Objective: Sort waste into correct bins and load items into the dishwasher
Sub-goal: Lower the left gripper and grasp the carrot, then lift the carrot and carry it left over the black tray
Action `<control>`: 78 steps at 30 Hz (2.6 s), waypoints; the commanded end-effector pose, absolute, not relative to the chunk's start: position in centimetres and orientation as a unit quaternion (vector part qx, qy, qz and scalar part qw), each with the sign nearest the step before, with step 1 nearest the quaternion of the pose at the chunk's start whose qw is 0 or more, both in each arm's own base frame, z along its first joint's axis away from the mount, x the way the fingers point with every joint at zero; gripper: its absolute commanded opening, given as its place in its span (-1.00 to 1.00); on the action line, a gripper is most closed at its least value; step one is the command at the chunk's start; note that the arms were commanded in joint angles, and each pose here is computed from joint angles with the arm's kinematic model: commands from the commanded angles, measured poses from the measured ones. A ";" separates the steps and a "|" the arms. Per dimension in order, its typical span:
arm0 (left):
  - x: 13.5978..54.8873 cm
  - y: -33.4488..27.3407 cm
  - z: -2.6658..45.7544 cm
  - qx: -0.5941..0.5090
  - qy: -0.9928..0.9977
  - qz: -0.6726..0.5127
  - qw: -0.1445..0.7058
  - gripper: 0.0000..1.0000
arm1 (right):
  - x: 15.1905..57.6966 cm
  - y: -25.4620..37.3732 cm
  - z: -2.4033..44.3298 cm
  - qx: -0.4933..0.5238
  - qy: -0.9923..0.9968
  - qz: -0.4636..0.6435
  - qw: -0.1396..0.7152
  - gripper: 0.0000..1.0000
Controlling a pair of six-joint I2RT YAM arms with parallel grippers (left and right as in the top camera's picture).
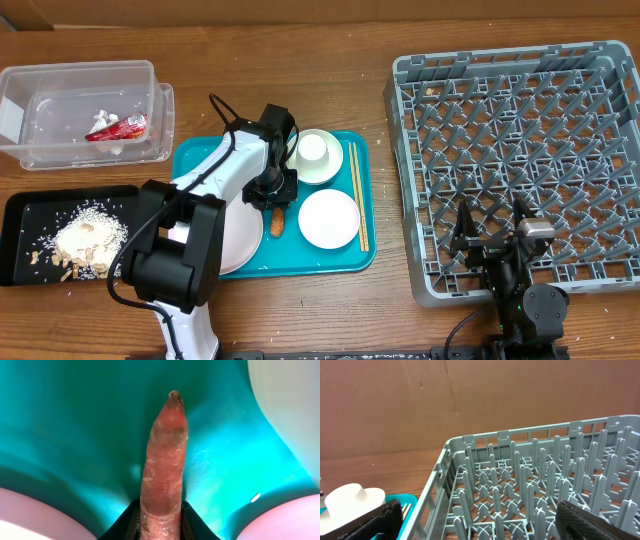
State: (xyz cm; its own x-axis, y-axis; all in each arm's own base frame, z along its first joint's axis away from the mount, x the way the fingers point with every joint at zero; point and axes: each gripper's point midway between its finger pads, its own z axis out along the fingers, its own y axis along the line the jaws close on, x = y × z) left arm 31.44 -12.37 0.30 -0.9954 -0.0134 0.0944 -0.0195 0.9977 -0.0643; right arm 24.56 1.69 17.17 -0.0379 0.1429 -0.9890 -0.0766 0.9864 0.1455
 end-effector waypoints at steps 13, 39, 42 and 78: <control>34.2 -12.7 4.5 0.018 -0.998 0.033 0.047 -0.91 | 24.6 1.6 17.0 0.027 0.715 0.078 0.694 1.00; 40.2 3.4 13.8 0.247 -0.965 0.090 -0.024 -0.92 | 24.6 1.6 16.9 0.027 0.715 0.078 0.694 1.00; 40.1 5.0 13.9 0.271 -0.958 0.093 -0.026 -0.92 | 24.6 1.6 16.9 0.026 0.715 0.078 0.694 1.00; 26.1 26.4 10.3 0.632 -0.772 -0.052 0.038 -0.88 | 24.6 1.6 16.9 0.026 0.715 0.078 0.694 1.00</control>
State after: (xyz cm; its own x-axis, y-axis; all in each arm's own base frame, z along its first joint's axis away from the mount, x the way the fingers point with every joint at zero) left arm 26.92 26.63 11.72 -0.2311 -0.9727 -0.0204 -0.9697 0.2286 0.0868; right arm 24.56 1.69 17.19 -0.0372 0.1433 -0.9890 -0.0767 0.9863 0.1458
